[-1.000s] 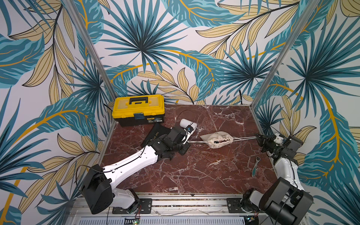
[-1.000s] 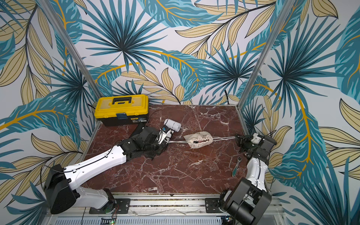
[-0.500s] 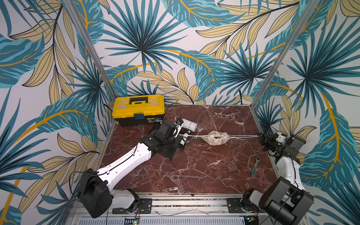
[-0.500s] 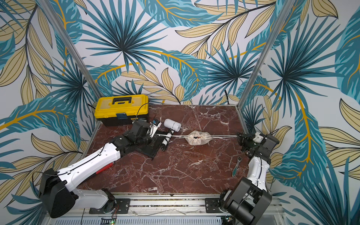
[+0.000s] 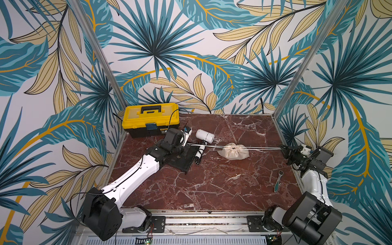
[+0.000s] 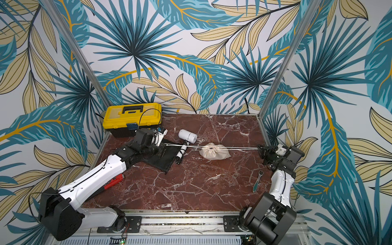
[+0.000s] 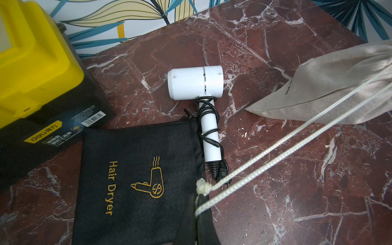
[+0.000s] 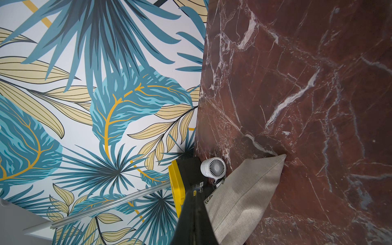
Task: Pack away hair dryers
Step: Pull the drawstrings on both sides of the drawstring bag.
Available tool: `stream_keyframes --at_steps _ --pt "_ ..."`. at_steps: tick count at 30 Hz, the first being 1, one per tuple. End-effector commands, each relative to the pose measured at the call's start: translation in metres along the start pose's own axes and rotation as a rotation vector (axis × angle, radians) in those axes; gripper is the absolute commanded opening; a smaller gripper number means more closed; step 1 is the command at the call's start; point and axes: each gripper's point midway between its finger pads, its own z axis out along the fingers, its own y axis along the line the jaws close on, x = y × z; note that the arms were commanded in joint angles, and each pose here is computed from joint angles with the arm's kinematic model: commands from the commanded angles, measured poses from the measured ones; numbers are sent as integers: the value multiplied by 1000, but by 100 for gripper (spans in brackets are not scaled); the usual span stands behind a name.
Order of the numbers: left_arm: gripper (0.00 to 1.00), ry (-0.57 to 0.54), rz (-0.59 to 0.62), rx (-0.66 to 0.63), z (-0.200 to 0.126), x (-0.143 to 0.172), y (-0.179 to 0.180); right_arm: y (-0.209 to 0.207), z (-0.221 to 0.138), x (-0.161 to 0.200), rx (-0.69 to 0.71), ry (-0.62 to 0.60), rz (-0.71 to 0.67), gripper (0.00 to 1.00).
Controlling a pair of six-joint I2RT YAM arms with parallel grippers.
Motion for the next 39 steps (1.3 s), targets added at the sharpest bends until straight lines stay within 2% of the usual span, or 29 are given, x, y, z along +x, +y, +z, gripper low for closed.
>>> stream_keyframes --at_steps 1,8,11,17,25,30,35,39 --pt "0 43 -46 -137 -10 15 37 14 -10 -38 -17 -153 -47 0" --pt "0 -3 -78 -30 -5 -6 17 45 -8 -41 -76 -153 -73 0" --pt "0 -39 -59 43 -5 -16 -8 60 8 -28 -90 -115 -111 0" --pt "0 -14 42 243 16 -18 -104 94 67 16 -108 26 -203 0" --pt "0 14 104 461 30 -4 -206 143 100 14 -114 58 -303 0" --pt "0 61 121 509 54 0 -244 159 127 11 -113 107 -323 0" --pt "0 45 132 540 88 -17 -272 152 154 -3 -86 130 -323 0" --pt "0 7 165 500 117 -35 -279 144 158 -11 -27 110 -354 0"
